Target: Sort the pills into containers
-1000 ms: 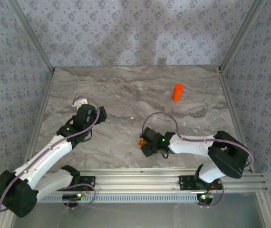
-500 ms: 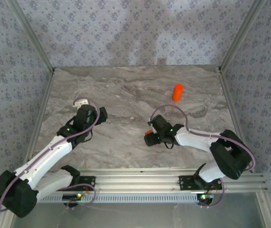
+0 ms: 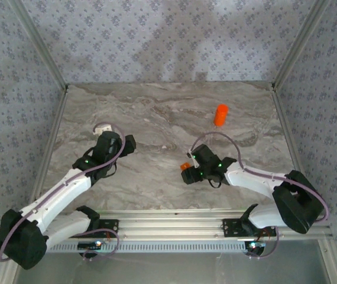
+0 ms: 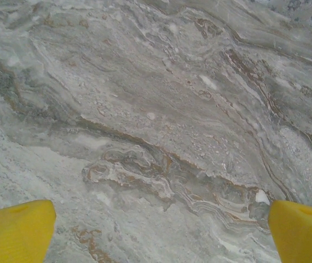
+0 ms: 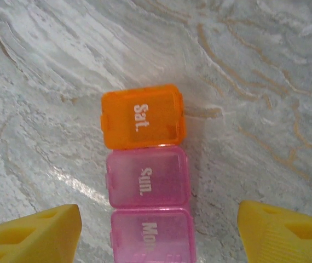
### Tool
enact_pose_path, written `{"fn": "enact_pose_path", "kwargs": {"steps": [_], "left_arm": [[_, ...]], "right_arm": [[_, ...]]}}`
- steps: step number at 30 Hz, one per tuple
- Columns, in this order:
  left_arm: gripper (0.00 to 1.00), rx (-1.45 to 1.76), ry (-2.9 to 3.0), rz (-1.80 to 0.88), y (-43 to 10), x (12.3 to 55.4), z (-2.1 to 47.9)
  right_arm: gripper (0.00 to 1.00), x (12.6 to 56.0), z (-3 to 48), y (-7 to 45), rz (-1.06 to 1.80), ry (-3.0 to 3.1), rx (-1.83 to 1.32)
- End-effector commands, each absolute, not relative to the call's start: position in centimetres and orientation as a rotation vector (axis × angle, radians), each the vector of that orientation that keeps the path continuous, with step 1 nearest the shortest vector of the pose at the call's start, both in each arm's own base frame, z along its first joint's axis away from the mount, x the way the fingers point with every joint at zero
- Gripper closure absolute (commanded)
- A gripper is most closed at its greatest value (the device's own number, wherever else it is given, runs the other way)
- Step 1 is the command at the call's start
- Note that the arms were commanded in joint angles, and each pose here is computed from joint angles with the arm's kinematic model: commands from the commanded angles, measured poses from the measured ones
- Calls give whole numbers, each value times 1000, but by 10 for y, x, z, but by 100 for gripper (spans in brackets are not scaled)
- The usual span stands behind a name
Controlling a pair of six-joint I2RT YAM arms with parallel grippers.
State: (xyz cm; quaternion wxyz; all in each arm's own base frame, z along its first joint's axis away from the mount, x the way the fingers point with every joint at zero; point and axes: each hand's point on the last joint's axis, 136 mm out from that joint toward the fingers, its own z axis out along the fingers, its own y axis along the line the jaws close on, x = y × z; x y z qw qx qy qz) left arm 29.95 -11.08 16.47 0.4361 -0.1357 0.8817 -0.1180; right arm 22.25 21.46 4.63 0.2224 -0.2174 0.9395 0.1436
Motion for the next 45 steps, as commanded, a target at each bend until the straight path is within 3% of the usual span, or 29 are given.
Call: {"fn": "enact_pose_path", "kwargs": {"steps": [1, 19, 45], "left_arm": [[1, -335, 2187, -345, -120, 302, 168], [1, -333, 2201, -339, -125, 308, 163], [1, -358, 2222, -346, -132, 311, 155]], "right_arm": [[23, 219, 41, 214, 415, 2624, -592], [36, 221, 33, 242, 345, 2626, -696], [51, 226, 14, 235, 219, 2632, -701]]}}
